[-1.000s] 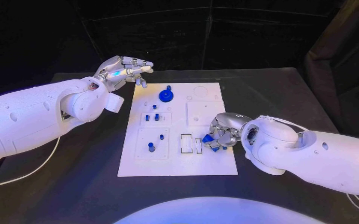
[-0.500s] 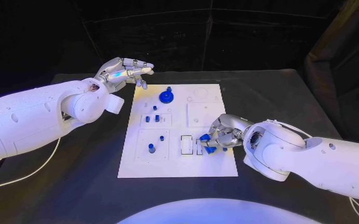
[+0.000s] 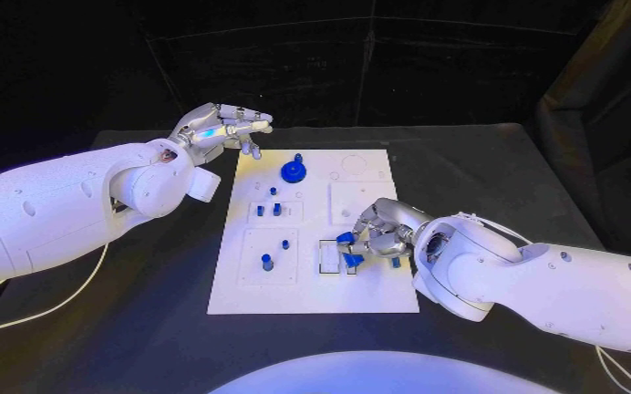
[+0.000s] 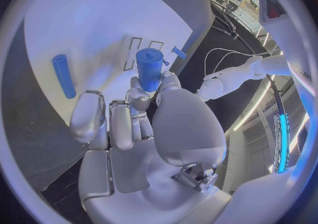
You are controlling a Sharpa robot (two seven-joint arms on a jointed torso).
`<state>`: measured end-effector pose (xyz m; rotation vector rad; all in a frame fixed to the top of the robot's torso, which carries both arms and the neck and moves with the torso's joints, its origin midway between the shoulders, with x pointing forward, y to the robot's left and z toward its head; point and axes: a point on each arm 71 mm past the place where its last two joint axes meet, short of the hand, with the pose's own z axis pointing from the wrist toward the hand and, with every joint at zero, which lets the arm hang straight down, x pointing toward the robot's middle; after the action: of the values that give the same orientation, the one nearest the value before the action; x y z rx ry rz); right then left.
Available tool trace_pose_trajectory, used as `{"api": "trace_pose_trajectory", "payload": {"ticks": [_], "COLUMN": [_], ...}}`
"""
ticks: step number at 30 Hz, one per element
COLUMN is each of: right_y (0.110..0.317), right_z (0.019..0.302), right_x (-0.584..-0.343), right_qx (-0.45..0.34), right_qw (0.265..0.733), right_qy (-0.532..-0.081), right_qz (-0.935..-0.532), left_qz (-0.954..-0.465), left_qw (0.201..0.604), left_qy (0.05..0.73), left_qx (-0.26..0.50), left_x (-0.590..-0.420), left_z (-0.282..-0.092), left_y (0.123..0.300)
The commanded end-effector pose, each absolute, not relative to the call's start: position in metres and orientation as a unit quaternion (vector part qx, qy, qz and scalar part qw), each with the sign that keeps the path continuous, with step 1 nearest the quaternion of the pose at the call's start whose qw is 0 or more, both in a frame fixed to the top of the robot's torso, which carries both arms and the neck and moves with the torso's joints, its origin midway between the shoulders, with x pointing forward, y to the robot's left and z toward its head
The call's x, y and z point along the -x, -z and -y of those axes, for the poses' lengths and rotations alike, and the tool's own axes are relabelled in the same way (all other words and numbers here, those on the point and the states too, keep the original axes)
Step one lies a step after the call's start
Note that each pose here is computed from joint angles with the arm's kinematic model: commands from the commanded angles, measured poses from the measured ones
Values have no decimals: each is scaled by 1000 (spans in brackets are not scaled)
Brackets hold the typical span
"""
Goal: Assemble the parts on the task board
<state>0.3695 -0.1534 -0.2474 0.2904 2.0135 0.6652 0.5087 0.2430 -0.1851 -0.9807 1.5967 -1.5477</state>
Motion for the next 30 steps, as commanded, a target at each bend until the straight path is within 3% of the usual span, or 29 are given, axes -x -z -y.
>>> {"api": "trace_pose_trajectory", "payload": {"ticks": [1,15,30], "right_y": [248,256,259], "right_z": [147,126,124], "right_x": [-372,-376,-376], "right_qx": [-132,-113,-95], "right_qw": [477,459,450], "right_qy": [-274,-267,-253], "right_qz": [-825,-840,-851], "left_qz": [-617,-617,-617], "left_qw": [340,340,341], "left_qy": [602,602,601], "left_qx": [376,376,376], "left_x": [-508,-507,-507], "left_z": [-241,-241,-243], "left_y": [184,184,183]}}
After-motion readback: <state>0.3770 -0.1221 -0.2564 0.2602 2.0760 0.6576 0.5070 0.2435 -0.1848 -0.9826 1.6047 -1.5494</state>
